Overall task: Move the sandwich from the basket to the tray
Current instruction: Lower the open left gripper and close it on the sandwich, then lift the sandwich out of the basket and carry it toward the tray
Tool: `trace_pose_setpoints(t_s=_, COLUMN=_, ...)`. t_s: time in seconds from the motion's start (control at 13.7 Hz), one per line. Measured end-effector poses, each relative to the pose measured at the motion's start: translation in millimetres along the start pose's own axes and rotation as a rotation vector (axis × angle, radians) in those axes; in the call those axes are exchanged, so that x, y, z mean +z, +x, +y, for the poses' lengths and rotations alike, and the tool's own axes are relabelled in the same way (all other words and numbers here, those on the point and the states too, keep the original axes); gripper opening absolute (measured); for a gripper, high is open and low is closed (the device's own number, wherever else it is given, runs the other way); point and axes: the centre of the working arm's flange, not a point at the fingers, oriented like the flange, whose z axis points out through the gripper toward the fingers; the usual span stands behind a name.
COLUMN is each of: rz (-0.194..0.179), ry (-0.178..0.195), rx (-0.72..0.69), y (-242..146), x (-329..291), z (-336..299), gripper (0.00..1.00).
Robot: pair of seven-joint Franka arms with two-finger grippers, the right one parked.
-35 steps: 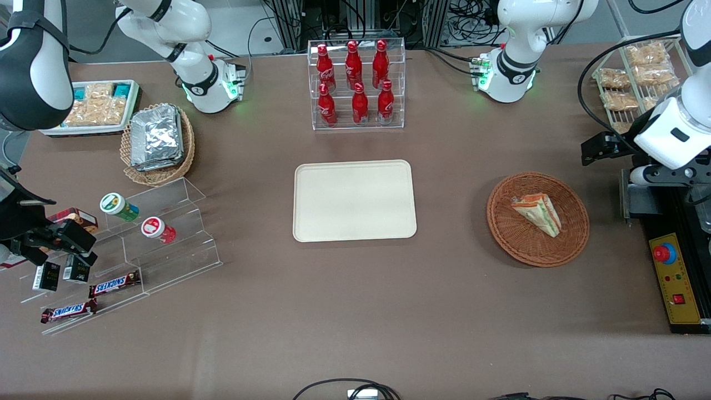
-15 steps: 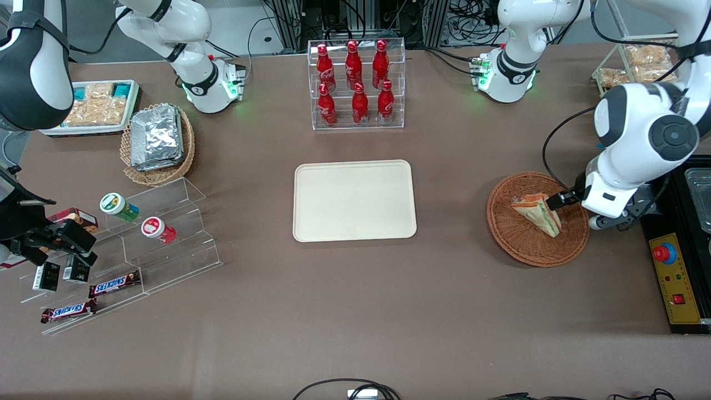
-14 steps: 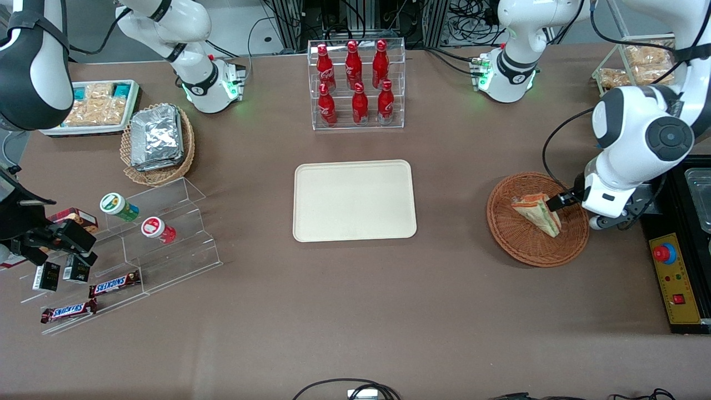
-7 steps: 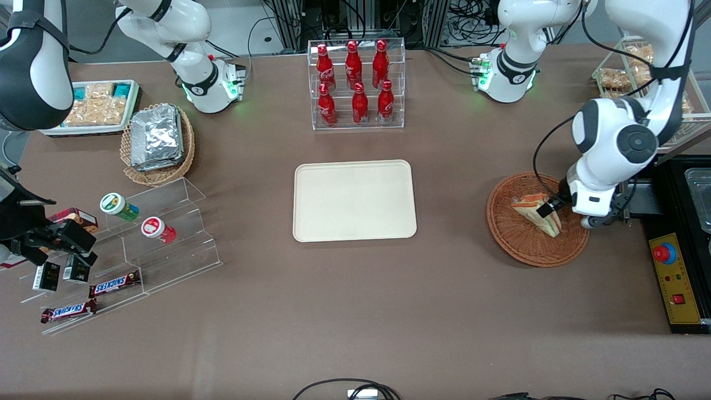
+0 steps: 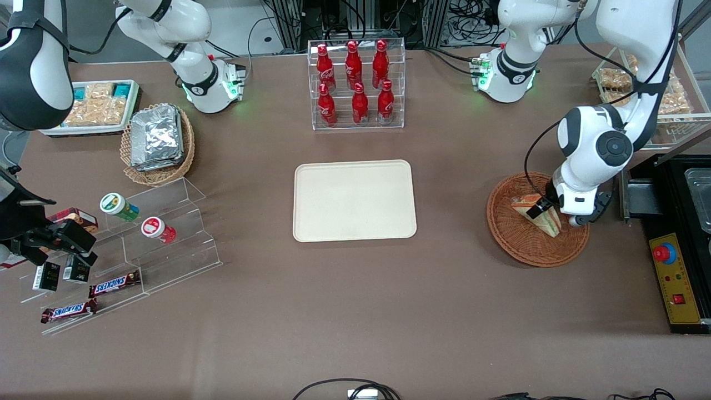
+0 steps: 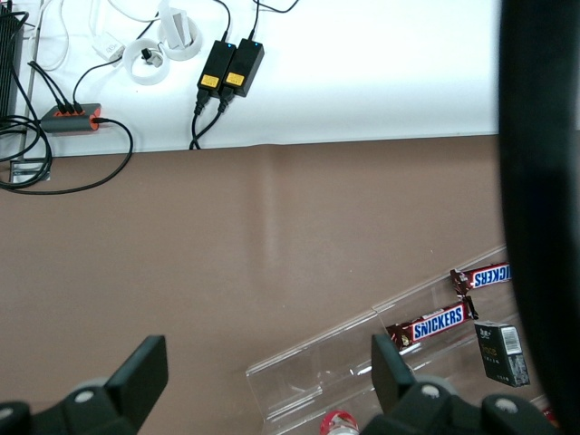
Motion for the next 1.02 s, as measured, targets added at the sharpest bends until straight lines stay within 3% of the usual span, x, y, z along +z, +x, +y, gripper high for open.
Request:
trace_pose_setpoints(t_s=0.29, rz=-0.007, ry=0.002, rx=-0.025, y=-2, x=9, z=0, gripper=0.93)
trace_pose_setpoints(t_s=0.66, rz=-0.005, ry=0.000, rx=-0.037, y=-1, x=10, z=0, gripper=0.43)
trace_pose_setpoints(t_s=0.88, rz=0.001, ry=-0.003, rx=-0.037, y=1, x=2, z=1, gripper=0.33)
trace_pose_setpoints(t_s=1.02, rz=-0.002, ry=0.019, rx=-0.016, y=4, x=-17, z=4, gripper=0.27)
